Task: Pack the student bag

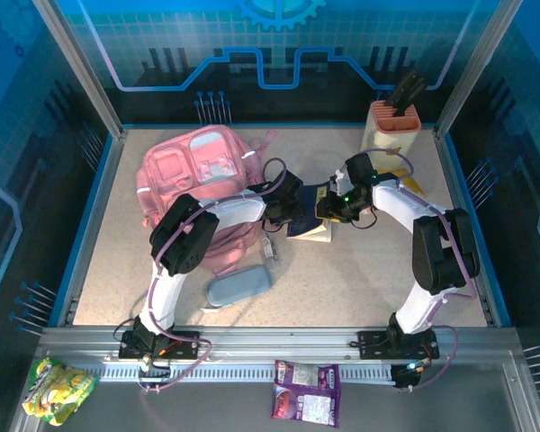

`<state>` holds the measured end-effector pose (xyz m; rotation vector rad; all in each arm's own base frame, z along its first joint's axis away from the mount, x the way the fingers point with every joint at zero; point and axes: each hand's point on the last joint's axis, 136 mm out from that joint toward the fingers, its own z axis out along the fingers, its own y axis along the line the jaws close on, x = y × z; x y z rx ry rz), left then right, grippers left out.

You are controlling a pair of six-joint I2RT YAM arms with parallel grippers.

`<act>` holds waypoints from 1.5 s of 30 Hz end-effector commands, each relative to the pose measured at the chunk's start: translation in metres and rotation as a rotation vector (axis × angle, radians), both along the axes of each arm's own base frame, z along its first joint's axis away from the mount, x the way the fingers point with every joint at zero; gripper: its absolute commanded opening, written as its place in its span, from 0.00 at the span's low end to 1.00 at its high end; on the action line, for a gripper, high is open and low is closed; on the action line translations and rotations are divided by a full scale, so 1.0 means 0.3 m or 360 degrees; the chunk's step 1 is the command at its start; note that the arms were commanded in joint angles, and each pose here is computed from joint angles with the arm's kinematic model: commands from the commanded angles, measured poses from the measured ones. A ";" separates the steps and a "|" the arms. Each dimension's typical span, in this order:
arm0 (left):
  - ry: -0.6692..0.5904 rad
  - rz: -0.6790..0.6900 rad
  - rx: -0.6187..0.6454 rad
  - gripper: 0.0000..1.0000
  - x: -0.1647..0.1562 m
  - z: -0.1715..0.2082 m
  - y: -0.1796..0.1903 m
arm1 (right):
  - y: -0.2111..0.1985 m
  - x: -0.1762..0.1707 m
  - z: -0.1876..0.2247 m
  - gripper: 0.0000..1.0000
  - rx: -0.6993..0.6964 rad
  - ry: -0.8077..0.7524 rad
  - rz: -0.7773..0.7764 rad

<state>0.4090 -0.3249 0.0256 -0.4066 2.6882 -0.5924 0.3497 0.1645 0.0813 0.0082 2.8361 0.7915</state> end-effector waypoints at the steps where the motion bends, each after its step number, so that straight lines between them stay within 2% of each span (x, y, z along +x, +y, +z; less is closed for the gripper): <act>1: 0.0041 -0.0061 0.0031 0.46 -0.032 -0.032 -0.008 | -0.006 0.002 0.003 0.34 -0.0046 0.0009 0.0014; 9: 0.0037 -0.0062 0.0020 0.46 -0.033 -0.028 -0.012 | 0.022 0.019 0.027 0.18 0.0064 -0.0016 0.0016; 14: 0.0021 -0.0065 0.0014 0.46 -0.026 -0.008 -0.013 | 0.010 0.024 0.046 0.09 0.0049 -0.0052 0.0006; 21: -0.0062 -0.0059 -0.0110 0.51 0.015 0.126 -0.023 | 0.027 0.037 0.127 0.00 0.0175 -0.0147 -0.0008; 26: -0.0134 -0.0036 -0.0224 0.59 0.011 0.245 0.013 | 0.028 0.041 0.197 0.00 0.0218 -0.0238 -0.0026; 30: -0.0152 0.0027 -0.0490 0.62 -0.027 0.319 0.036 | 0.035 0.029 0.260 0.00 0.0303 -0.0304 -0.0030; 32: -0.0224 0.0070 -0.0656 0.63 -0.043 0.384 0.053 | 0.046 0.021 0.291 0.00 0.0365 -0.0338 -0.0020; 34: -0.0261 0.0077 -0.0739 0.70 -0.058 0.438 0.068 | 0.055 0.011 0.331 0.00 0.0443 -0.0367 -0.0024; 45: -0.0221 0.0113 -0.0969 0.83 -0.121 0.478 0.122 | 0.090 -0.056 0.543 0.00 0.0742 -0.0506 0.0011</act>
